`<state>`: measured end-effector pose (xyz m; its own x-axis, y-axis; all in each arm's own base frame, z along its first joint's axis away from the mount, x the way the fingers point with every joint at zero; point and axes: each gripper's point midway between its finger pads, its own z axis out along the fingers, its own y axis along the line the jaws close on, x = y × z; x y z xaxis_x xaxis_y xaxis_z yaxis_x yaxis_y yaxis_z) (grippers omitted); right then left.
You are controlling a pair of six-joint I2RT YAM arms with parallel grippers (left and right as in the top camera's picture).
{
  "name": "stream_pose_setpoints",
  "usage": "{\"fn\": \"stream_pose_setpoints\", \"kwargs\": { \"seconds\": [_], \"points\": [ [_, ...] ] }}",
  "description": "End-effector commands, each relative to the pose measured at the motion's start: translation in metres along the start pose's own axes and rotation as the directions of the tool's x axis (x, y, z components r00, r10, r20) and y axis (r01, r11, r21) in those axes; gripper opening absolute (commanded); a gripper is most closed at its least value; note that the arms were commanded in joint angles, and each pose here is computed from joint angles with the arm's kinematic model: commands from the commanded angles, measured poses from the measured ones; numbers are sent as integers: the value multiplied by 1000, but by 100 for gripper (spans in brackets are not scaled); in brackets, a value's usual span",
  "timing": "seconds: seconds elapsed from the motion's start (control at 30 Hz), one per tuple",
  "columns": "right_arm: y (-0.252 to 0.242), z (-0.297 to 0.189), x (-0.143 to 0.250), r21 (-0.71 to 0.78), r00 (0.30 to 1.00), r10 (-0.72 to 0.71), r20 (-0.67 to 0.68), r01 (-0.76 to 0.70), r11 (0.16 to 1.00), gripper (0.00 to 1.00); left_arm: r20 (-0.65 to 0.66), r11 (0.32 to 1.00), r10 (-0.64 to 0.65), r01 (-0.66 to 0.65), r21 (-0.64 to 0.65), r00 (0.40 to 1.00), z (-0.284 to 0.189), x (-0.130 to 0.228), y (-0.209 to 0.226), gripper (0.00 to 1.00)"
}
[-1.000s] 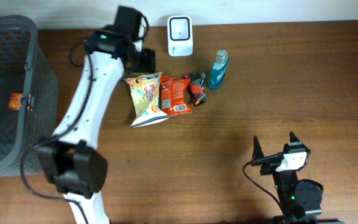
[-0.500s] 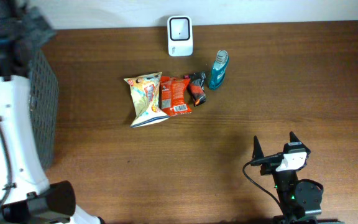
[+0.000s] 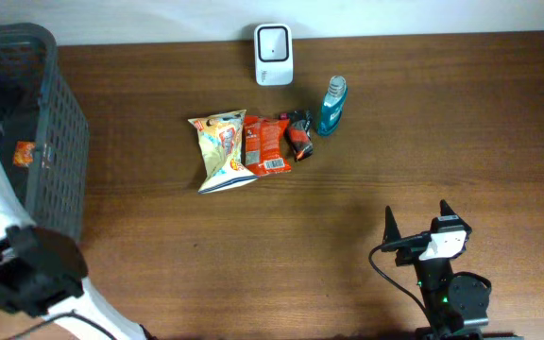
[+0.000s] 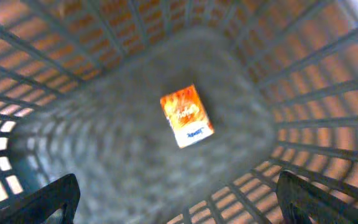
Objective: Scan the item barcode
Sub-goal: 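Return the left gripper to the basket and grasp the small orange box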
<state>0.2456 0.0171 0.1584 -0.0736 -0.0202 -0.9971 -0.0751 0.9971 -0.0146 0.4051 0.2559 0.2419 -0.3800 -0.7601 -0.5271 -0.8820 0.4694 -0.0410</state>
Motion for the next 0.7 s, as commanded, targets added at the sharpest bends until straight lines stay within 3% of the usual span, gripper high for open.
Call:
{"fn": "stream_pose_setpoints", "kwargs": {
  "seconds": [0.0, 0.43, 0.57, 0.67],
  "points": [
    [-2, 0, 3, 12, 1000, -2, -6, 2, 1000, 98, -72, 999, 4, -7, -37, 997, 41, 13, -4, 99],
    [-2, 0, 3, 12, 1000, -2, -6, 2, 1000, 98, -212, 997, 4, -21, -77, 977, 124, 44, -6, 100],
    [-2, 0, 3, 12, 1000, -2, -6, 2, 1000, 98, -244, 996, -3, -19, -88, 970, 138, 51, -2, 87],
    [-2, 0, 3, 12, 1000, -2, -6, 2, 1000, 98, -273, 995, -2, -24, -94, 962, 152, 60, -2, 84]
  ]
}}
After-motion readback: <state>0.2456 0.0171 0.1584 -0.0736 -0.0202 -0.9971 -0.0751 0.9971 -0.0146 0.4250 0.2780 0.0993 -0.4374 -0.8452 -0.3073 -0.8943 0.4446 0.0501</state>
